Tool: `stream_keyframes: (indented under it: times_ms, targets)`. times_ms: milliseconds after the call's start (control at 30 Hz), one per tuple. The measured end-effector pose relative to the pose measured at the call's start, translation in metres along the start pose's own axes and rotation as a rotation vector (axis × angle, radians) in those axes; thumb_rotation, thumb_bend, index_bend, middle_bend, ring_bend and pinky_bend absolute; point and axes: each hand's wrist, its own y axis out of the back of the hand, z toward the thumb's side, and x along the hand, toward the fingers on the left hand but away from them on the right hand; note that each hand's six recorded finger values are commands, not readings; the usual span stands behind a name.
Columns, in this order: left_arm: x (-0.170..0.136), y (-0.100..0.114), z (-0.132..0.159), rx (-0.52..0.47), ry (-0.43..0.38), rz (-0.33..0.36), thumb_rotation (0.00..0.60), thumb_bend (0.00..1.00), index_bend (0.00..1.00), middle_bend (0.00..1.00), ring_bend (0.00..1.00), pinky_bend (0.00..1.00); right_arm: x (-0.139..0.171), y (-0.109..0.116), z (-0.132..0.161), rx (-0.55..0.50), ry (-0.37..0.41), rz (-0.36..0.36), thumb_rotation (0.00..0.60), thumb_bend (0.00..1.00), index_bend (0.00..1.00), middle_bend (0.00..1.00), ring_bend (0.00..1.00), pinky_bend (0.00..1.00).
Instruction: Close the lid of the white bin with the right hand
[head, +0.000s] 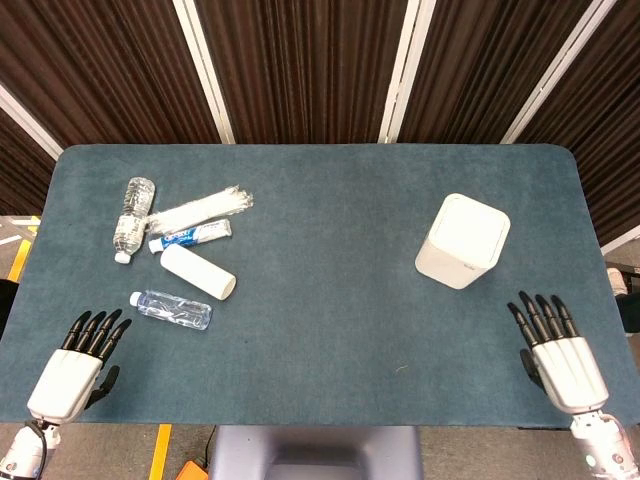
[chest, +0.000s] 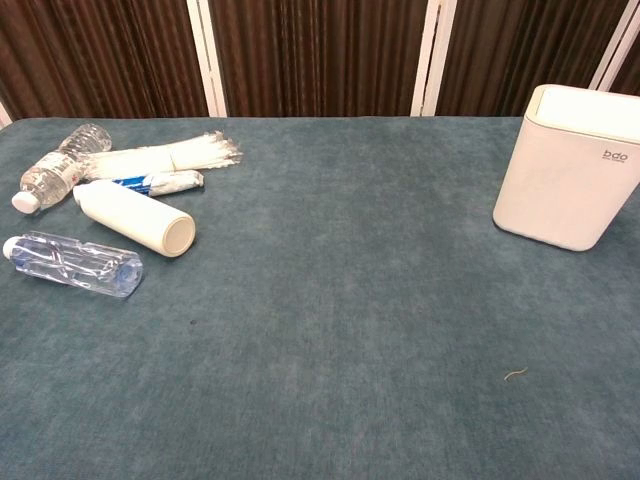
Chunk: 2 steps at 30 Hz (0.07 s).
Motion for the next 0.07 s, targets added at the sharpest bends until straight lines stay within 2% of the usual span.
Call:
stream_keyframes:
  times_ms: [67]
  targets:
    - [-0.0001, 0.0001, -0.0001, 0.000, 0.000, 0.001, 0.600, 0.49, 0.00, 0.00, 0.00, 0.01, 0.0038, -0.0019, 0.0005, -0.003, -0.001, 0.005, 0.600, 0.54, 0.00, 0.00, 0.00, 0.08]
